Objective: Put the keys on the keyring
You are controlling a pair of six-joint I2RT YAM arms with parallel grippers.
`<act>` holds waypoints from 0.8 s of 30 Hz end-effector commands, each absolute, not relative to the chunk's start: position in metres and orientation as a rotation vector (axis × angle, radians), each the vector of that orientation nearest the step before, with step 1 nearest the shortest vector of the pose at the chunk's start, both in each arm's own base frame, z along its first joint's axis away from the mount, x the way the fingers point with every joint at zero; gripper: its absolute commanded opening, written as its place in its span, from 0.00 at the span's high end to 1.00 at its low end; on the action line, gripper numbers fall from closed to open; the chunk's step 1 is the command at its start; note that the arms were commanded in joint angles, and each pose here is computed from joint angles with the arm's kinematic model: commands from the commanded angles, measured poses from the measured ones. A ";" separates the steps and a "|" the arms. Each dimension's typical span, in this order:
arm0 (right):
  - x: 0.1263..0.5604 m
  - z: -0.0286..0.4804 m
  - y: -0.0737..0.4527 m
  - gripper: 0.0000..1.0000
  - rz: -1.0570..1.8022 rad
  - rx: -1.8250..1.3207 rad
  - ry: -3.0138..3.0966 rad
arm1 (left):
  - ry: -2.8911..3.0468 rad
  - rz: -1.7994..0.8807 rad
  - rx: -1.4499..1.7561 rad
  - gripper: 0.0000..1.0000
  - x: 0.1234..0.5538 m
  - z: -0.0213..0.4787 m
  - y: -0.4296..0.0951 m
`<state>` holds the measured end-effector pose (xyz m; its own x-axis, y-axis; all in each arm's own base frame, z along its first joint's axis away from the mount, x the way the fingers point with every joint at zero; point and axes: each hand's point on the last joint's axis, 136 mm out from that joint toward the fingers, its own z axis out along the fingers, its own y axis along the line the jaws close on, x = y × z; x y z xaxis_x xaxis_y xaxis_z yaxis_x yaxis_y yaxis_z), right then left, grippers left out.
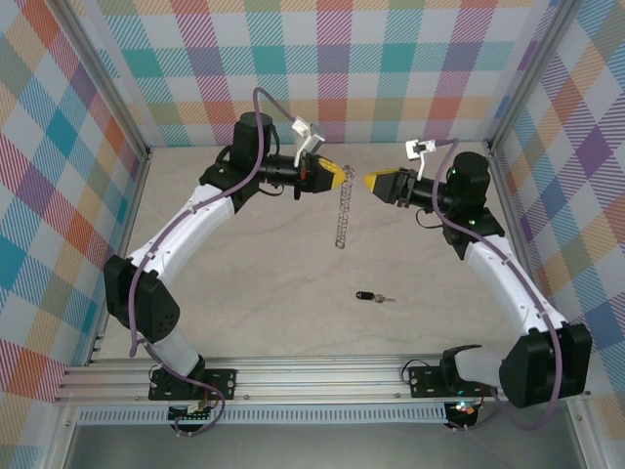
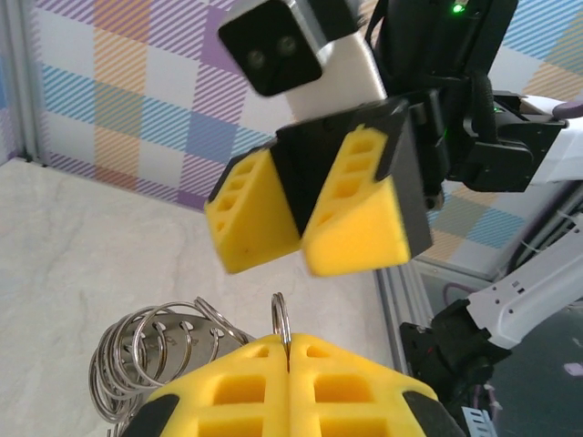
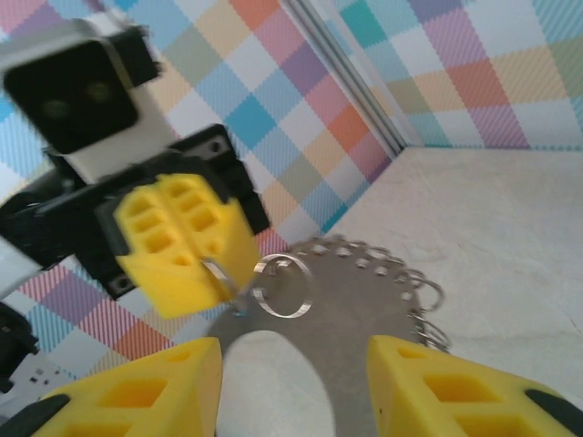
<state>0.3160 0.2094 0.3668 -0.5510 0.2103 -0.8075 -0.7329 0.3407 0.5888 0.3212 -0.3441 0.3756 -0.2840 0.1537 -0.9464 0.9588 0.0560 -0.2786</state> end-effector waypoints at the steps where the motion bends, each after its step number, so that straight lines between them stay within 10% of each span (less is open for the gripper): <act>1: 0.299 0.380 0.212 0.57 1.398 -0.519 1.667 | 1.488 -1.352 1.211 1.00 0.309 0.389 -0.347; 24: 0.292 0.395 0.241 0.66 1.503 -0.648 1.600 | 1.482 -1.454 1.294 1.00 0.291 0.393 -0.350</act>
<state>0.2993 0.2373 0.3698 -0.5996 0.1698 -0.7821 -0.7571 0.1966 0.6230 0.3034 -0.3470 0.3788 -0.3232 0.1949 -0.9260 0.9392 -0.0538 -0.3391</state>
